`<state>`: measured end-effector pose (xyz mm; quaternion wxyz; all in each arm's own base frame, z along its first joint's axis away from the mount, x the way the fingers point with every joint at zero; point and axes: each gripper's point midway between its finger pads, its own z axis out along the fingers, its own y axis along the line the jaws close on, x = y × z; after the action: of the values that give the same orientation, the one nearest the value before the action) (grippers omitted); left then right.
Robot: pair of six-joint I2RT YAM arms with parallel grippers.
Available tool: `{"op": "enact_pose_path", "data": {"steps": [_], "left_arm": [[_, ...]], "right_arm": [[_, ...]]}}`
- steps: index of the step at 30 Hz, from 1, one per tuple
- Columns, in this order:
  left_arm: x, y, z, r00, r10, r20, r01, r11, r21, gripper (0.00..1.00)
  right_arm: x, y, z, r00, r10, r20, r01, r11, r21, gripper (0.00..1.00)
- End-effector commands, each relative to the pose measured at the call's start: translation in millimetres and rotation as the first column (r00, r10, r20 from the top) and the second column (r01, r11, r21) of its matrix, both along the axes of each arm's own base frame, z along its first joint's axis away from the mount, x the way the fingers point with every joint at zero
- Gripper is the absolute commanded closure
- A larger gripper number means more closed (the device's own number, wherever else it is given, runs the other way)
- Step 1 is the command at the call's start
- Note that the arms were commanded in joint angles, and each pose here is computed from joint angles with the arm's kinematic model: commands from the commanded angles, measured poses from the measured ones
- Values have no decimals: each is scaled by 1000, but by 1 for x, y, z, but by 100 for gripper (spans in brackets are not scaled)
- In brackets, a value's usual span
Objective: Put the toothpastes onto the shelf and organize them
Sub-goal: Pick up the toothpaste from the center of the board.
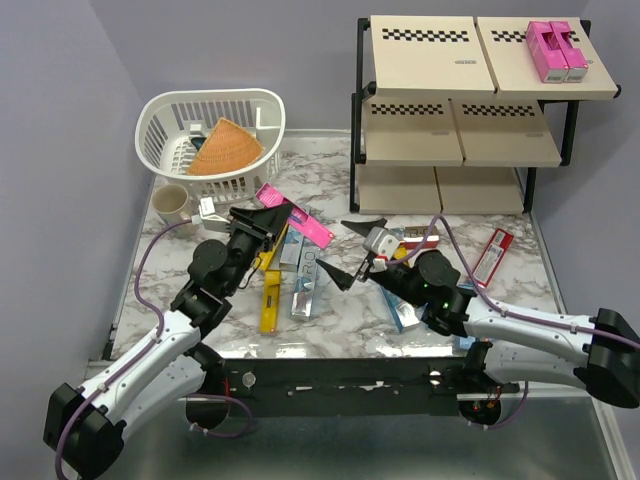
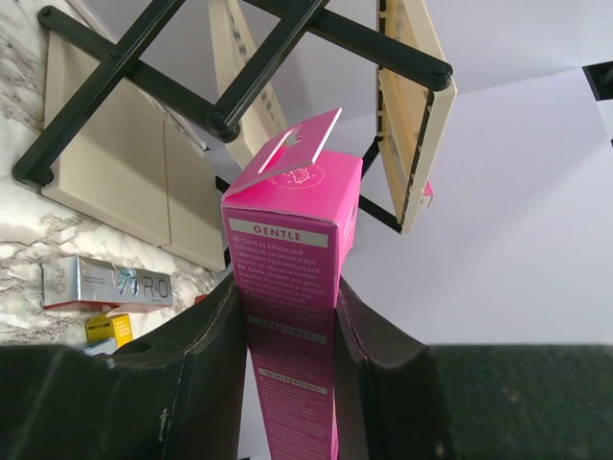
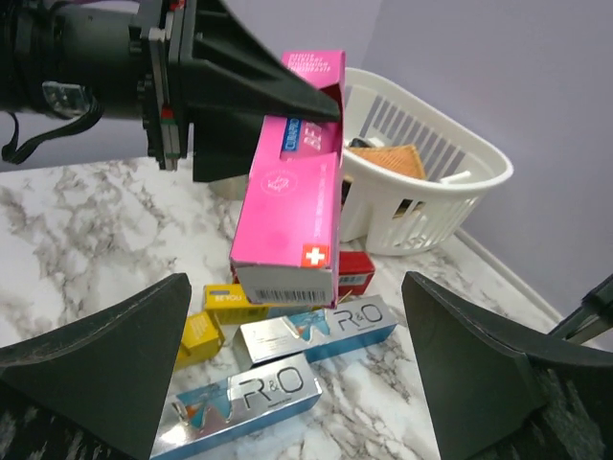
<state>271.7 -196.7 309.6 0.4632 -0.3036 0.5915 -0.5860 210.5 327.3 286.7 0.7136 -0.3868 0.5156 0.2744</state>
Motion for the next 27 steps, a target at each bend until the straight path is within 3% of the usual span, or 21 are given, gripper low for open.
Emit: {"op": "enact_pose_path", "data": {"steps": [1,8,21,24,25,27], "left_arm": [[3,4,9,999,33,-5,-33,999,-32,84],[3,3,11,1000,29,2,-29,999,-41,84],[3,5,9,999,43,12,-43,999,-21,83],[2,10,10,998,63,27,-63,998,1,63],[1,12,10,997,71,29,-71,997,13,47],[-1,17,13,994,92,57,-95,994,57,33]], "right_arm": [[17,-8,28,984,-141,113,133,988,73,0],[16,6,24,988,-113,107,108,993,49,12],[11,20,25,993,-75,92,72,997,36,53],[12,18,25,994,-86,64,84,996,36,61],[13,17,24,995,-90,52,89,996,28,63],[14,13,31,994,-111,19,110,993,46,71]]}}
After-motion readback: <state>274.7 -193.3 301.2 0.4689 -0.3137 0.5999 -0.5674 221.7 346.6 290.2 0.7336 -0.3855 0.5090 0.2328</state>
